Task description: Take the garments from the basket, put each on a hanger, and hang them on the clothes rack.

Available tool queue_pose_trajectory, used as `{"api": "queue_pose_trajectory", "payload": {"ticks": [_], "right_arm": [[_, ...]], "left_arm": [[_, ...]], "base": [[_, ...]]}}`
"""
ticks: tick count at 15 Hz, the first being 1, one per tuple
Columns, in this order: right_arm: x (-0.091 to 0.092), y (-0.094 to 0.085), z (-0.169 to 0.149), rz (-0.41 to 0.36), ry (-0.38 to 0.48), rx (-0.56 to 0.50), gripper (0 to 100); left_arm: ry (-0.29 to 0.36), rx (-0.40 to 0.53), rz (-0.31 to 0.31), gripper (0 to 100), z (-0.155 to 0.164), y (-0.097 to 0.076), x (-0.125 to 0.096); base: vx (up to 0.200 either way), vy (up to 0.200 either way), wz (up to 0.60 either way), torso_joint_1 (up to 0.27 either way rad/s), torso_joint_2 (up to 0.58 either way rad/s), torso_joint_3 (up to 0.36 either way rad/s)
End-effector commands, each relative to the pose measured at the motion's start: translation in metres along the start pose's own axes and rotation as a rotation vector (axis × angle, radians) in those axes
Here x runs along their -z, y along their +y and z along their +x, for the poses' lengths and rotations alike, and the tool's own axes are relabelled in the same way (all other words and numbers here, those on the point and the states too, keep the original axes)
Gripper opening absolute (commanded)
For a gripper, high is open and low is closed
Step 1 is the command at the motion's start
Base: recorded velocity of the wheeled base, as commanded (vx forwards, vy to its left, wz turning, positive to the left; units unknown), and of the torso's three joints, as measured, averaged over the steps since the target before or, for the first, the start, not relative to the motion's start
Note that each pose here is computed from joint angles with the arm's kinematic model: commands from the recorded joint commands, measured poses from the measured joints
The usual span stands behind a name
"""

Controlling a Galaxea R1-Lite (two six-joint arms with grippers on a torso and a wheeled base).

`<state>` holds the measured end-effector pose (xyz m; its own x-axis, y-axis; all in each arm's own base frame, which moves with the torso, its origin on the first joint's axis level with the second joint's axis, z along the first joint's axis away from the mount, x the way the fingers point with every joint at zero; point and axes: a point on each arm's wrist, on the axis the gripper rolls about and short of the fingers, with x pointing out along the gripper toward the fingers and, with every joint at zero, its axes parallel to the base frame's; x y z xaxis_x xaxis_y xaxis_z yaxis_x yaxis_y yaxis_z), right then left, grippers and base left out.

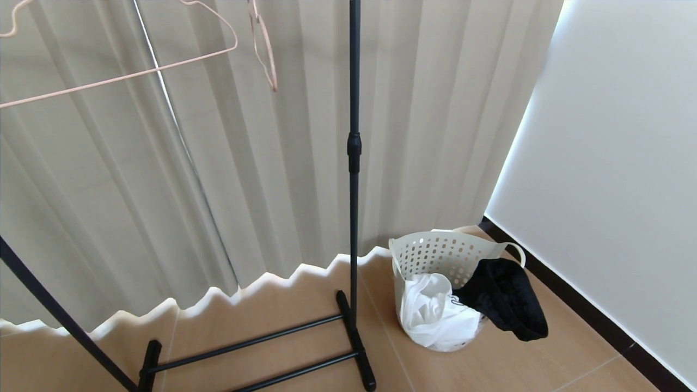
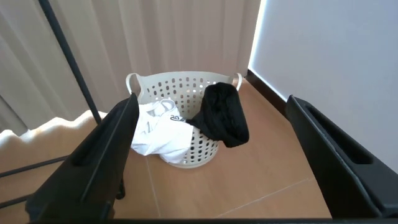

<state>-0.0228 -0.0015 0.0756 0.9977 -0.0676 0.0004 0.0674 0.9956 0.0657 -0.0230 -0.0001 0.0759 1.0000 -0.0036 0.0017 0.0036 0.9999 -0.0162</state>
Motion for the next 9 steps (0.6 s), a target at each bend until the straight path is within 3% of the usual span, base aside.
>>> {"api": "queue_pose_trajectory", "payload": {"ticks": [1,3,9], "right_arm": [[-0.0001,0.0,0.0,0.0,-0.001,0.0,100],[-0.0001,0.0,0.0,0.0,-0.001,0.0,100],[-0.0001,0.0,0.0,0.0,-0.001,0.0,100]], "left_arm": [[0.0,-0.001,-0.001,100,0.0,0.0,0.0],[0.0,-0.001,-0.002,100,0.0,0.0,0.0],[-0.001,-0.001,-0.004,100,-0.0001,0.0,-0.0004]], "base": [[0.2,0.0,0.0,-0.002,0.0,0.002],[0.2,0.0,0.0,0.0,0.0,0.002],[0.0,0.0,0.0,0.0,0.0,0.0]]}}
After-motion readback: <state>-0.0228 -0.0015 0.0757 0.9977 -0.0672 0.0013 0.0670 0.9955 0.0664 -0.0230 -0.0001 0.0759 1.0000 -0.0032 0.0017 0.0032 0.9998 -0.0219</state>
